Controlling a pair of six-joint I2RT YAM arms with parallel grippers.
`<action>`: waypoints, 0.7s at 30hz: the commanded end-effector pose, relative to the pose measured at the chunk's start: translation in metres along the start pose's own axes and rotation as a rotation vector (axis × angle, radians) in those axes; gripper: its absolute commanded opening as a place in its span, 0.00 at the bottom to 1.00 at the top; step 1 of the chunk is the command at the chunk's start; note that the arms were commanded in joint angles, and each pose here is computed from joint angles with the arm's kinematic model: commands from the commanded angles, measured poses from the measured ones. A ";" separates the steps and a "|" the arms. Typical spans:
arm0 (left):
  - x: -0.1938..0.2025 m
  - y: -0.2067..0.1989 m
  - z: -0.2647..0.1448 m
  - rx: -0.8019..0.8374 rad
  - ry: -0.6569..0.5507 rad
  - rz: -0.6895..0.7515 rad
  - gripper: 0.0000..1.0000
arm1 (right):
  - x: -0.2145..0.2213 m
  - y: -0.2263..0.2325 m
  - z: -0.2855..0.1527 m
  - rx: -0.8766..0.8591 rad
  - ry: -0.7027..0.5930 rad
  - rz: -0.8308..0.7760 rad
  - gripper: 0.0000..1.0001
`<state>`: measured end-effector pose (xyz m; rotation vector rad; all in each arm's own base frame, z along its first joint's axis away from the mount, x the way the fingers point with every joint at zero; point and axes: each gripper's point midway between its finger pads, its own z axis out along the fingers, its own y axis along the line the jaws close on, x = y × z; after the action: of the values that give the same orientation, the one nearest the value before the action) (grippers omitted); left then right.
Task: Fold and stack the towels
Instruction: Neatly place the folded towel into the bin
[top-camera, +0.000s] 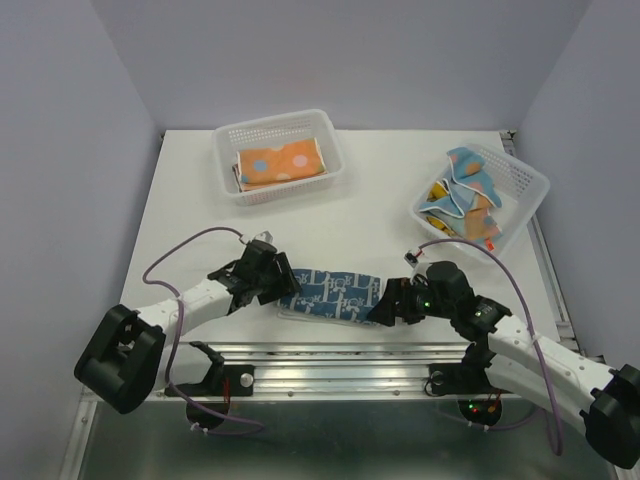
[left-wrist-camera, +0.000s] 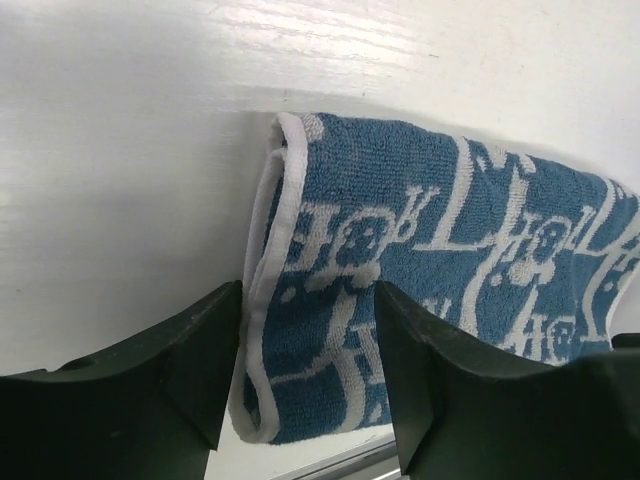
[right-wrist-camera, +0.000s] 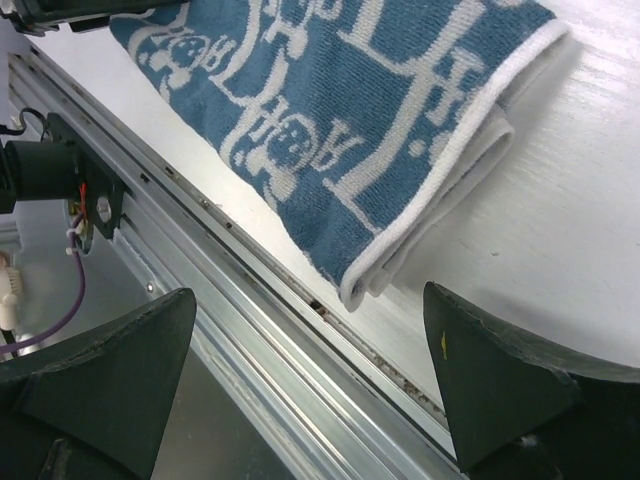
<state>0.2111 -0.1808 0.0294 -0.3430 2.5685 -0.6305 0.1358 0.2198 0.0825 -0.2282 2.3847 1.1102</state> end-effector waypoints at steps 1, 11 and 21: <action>0.002 -0.002 0.003 -0.044 0.008 0.038 0.66 | -0.020 0.023 -0.003 -0.075 -0.055 -0.069 1.00; 0.008 0.004 0.020 -0.220 0.019 0.096 0.26 | -0.022 0.024 -0.006 -0.084 -0.081 -0.072 1.00; 0.007 -0.007 0.034 -0.378 -0.009 0.231 0.00 | -0.039 0.022 -0.015 -0.040 -0.166 -0.101 1.00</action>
<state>0.2319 -0.2243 0.0189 -0.2100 2.6261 -0.2947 0.1421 0.2201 0.1019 -0.2489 2.2747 1.1219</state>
